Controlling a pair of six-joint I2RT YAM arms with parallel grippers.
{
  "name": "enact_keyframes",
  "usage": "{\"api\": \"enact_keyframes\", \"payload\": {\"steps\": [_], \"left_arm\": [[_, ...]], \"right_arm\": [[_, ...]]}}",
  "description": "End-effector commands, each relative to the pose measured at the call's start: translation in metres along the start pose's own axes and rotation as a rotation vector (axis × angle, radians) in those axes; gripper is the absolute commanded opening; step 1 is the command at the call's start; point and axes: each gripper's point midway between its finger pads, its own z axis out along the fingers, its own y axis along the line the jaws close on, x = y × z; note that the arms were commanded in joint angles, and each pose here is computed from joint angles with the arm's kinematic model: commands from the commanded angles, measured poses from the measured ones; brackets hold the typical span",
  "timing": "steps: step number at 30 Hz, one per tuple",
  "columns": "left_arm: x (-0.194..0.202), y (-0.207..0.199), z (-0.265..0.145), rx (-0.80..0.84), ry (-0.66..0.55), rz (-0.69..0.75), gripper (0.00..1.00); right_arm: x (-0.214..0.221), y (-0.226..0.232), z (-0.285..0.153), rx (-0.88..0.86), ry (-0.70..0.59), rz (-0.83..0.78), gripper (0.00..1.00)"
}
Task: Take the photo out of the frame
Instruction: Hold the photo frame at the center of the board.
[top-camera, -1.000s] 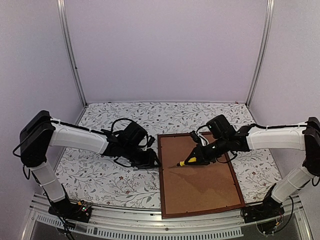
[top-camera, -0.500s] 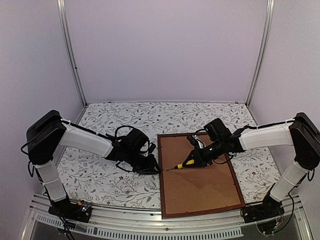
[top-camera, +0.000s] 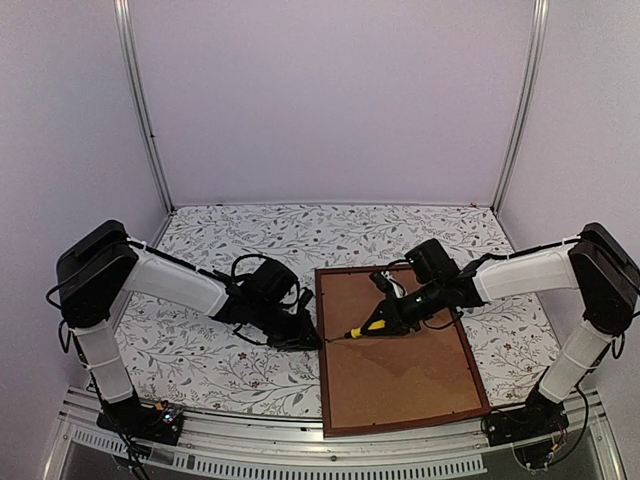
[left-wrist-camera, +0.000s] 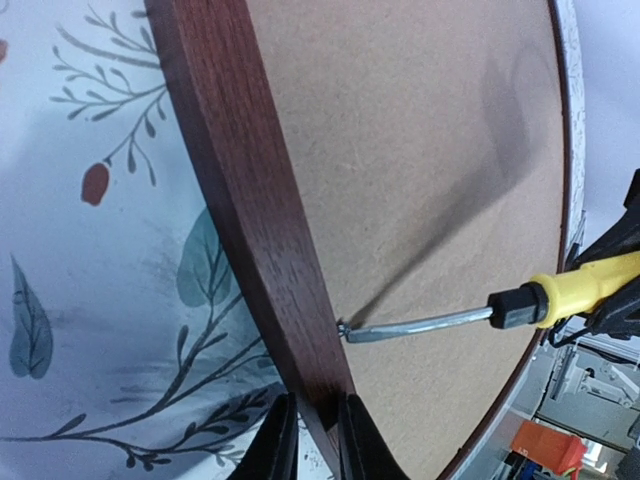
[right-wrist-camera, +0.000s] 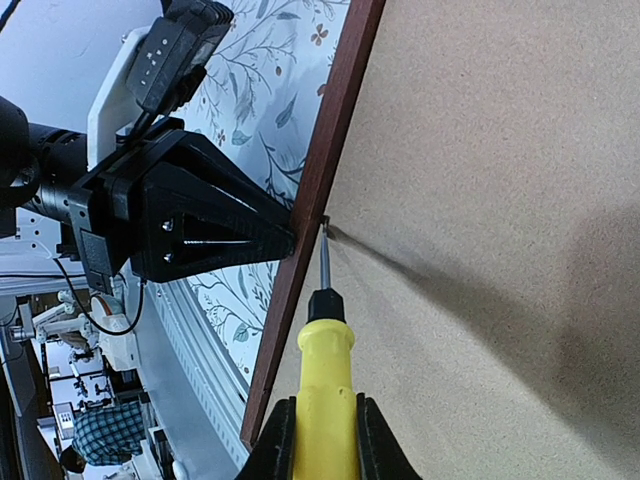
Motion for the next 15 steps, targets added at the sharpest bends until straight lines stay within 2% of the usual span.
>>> {"api": "enact_keyframes", "payload": {"steps": [1,15], "left_arm": [[0.0002,0.0121,0.0070,-0.021,0.012,-0.023,0.16],[0.0023,0.0140,0.0158,-0.034,0.042,-0.021,0.06]], "right_arm": [[0.0069,-0.0145,0.0067,0.016,0.017,0.029,0.00],[0.0126,-0.0196,0.0134,0.001,0.038,0.052,0.00]]}}
